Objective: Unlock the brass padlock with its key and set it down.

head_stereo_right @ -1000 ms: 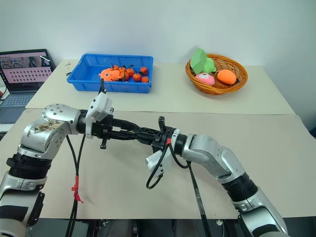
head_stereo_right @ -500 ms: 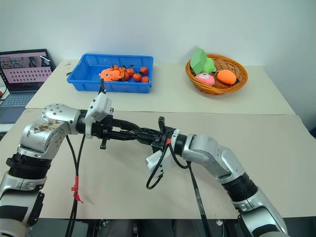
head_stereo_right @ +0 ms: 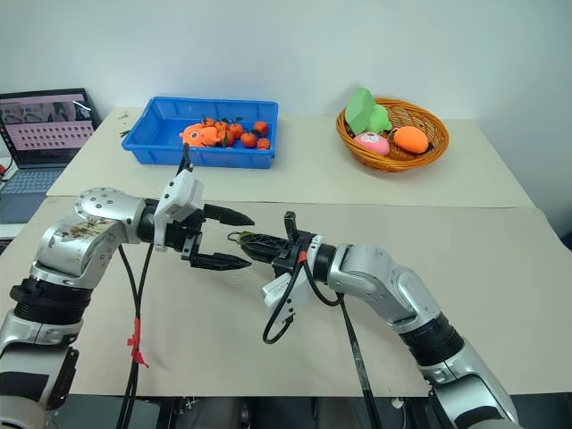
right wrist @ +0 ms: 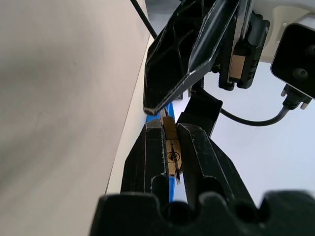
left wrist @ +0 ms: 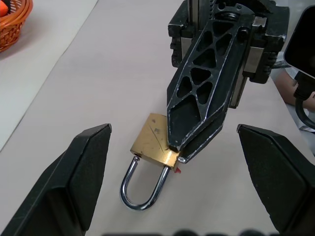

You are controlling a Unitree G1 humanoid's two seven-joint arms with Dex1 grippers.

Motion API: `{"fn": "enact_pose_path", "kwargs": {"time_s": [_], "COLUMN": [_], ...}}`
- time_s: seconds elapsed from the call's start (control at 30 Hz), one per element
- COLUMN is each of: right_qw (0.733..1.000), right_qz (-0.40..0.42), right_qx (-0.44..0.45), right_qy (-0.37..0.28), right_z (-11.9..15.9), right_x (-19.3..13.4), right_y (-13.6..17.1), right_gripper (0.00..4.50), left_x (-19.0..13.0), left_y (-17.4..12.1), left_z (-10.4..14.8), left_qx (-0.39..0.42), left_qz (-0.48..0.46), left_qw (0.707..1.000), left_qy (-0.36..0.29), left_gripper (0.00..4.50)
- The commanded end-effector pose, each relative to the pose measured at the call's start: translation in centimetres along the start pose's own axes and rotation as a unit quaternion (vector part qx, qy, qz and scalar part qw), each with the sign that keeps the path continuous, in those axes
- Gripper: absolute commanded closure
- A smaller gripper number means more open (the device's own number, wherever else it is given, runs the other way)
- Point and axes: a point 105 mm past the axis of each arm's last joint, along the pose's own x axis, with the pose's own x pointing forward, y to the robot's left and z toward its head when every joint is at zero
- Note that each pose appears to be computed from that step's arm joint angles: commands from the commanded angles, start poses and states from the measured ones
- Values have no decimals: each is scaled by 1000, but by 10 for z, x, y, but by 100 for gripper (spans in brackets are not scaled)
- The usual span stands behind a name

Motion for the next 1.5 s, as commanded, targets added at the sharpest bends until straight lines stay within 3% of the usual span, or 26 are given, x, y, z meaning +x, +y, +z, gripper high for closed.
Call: {"fn": "enact_pose_path", "kwargs": {"time_s": [0.03, 0.17, 0.3, 0.4, 0.73, 1.5], "right_qw": [1000, 999, 999, 999, 999, 1000], "right_qz": [-24, -24, -23, -23, -21, -15], "right_qx": [-9, -11, -10, -11, -20, -4], "right_qy": [10, 23, 26, 25, 15, -7], "right_z": [-4, -8, -8, -6, 2, 10], "right_x": [-6, -11, -14, -14, -14, -9], "right_y": [-13, -12, -12, -12, -13, -12], "right_gripper": [426, 426, 426, 426, 426, 426], "left_x": [-27, -54, -66, -60, -40, -20], "left_y": [13, 31, 38, 34, 27, 17], "left_z": [16, 19, 11, -1, -5, 7], "left_qx": [-57, -147, -176, -180, -175, -154], "left_qz": [14, 36, 53, 45, 21, -34], "left_qw": [997, 985, 979, 979, 982, 985], "left_qy": [-42, -85, -88, -81, -72, -65], "left_gripper": [11, 11, 11, 72, 443, 447]}}
